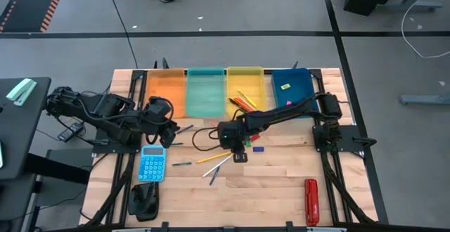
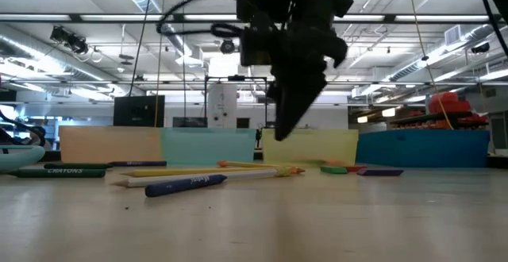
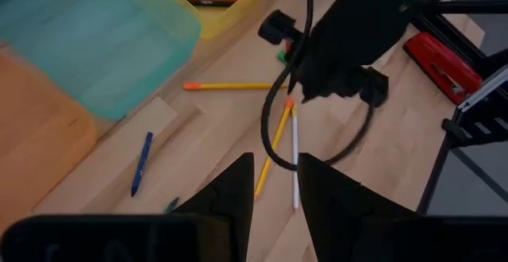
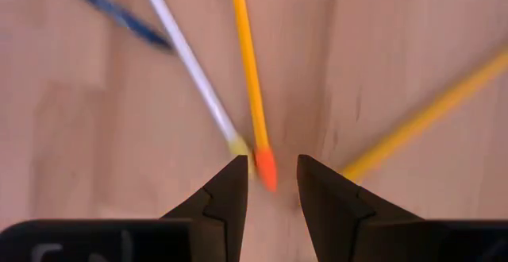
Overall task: Sort crayons/erasers/pens/pencils in bins
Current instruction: Put the green eraser into the blue bin
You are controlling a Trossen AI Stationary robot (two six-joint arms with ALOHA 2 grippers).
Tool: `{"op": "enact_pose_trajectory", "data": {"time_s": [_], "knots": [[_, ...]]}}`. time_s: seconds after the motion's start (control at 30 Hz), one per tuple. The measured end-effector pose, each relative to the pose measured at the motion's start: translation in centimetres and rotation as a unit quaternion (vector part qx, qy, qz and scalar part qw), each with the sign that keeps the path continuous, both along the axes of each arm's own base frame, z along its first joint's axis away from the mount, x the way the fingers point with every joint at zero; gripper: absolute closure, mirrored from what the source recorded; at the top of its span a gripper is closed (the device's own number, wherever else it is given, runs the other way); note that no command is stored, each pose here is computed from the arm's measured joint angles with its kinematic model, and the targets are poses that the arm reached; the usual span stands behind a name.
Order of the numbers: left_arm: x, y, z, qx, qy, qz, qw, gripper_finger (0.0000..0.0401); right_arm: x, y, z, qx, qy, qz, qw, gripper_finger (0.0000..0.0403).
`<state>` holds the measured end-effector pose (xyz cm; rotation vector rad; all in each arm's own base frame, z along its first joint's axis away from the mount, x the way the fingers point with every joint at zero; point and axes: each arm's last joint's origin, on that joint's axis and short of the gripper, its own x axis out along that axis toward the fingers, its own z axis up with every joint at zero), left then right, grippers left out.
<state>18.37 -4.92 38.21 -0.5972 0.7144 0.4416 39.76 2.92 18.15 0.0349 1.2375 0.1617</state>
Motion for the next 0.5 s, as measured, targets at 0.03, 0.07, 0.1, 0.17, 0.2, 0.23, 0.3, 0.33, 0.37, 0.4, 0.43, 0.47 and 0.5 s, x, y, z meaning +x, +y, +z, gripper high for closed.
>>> {"op": "enact_pose_trajectory", "data": {"time_s": [0.03, 0.07, 0.1, 0.17, 0.2, 0.23, 0.3, 0.33, 0.37, 0.4, 0.43, 0.47, 0.5], "knots": [[0.0, 0.0, 0.0, -0.003, 0.001, -0.003, 1.000, 0.0294, -0.2, -0.1, -0.2, -0.005, 0.016, -0.005, 1.000, 0.0284], [0.0, 0.0, 0.0, -0.006, 0.002, -0.005, 1.000, 0.0294, -0.5, -0.3, -0.4, -0.012, 0.033, -0.016, 0.999, 0.0284], [0.0, -0.1, 0.0, -0.008, 0.003, -0.007, 1.000, 0.0294, -0.8, -0.6, -0.4, -0.020, 0.052, -0.027, 0.998, 0.0284], [0.0, -0.1, 0.0, -0.011, 0.003, -0.009, 1.000, 0.0294, -1.3, -1.3, -0.6, -0.029, 0.081, -0.053, 0.995, 0.0284], [0.0, -0.1, 0.0, -0.011, 0.004, -0.010, 1.000, 0.0294, -1.5, -1.7, -0.6, -0.030, 0.092, -0.068, 0.993, 0.0284], [0.0, -0.1, 0.0, -0.011, 0.004, -0.010, 1.000, 0.0294, -1.7, -2.1, -0.5, -0.028, 0.102, -0.086, 0.991, 0.0283], [0.0, -0.1, 0.0, -0.011, 0.004, -0.010, 1.000, 0.0294, -1.8, -2.8, -0.5, -0.018, 0.110, -0.138, 0.984, 0.0282], [0.0, -0.1, 0.0, -0.011, 0.004, -0.010, 1.000, 0.0294, -1.9, -3.2, -0.5, -0.011, 0.115, -0.170, 0.979, 0.0280], [0.0, -0.1, 0.0, -0.011, 0.004, -0.010, 1.000, 0.0294, -2.0, -3.6, -0.5, -0.002, 0.122, -0.203, 0.972, 0.0277], [0.0, -0.1, 0.0, -0.012, 0.004, -0.010, 1.000, 0.0294, -2.0, -4.1, -0.5, 0.012, 0.128, -0.236, 0.963, 0.0273], [0.0, -0.1, 0.0, -0.012, 0.003, -0.009, 1.000, 0.0294, -2.0, -4.6, -0.5, 0.031, 0.132, -0.269, 0.954, 0.0269], [0.0, -0.1, 0.0, -0.013, 0.003, -0.008, 1.000, 0.0294, -2.1, -5.1, -0.6, 0.054, 0.138, -0.299, 0.943, 0.0263], [0.0, -0.1, 0.0, -0.015, 0.003, -0.006, 1.000, 0.0294, -2.3, -5.5, -0.8, 0.074, 0.149, -0.327, 0.930, 0.0258]]}}
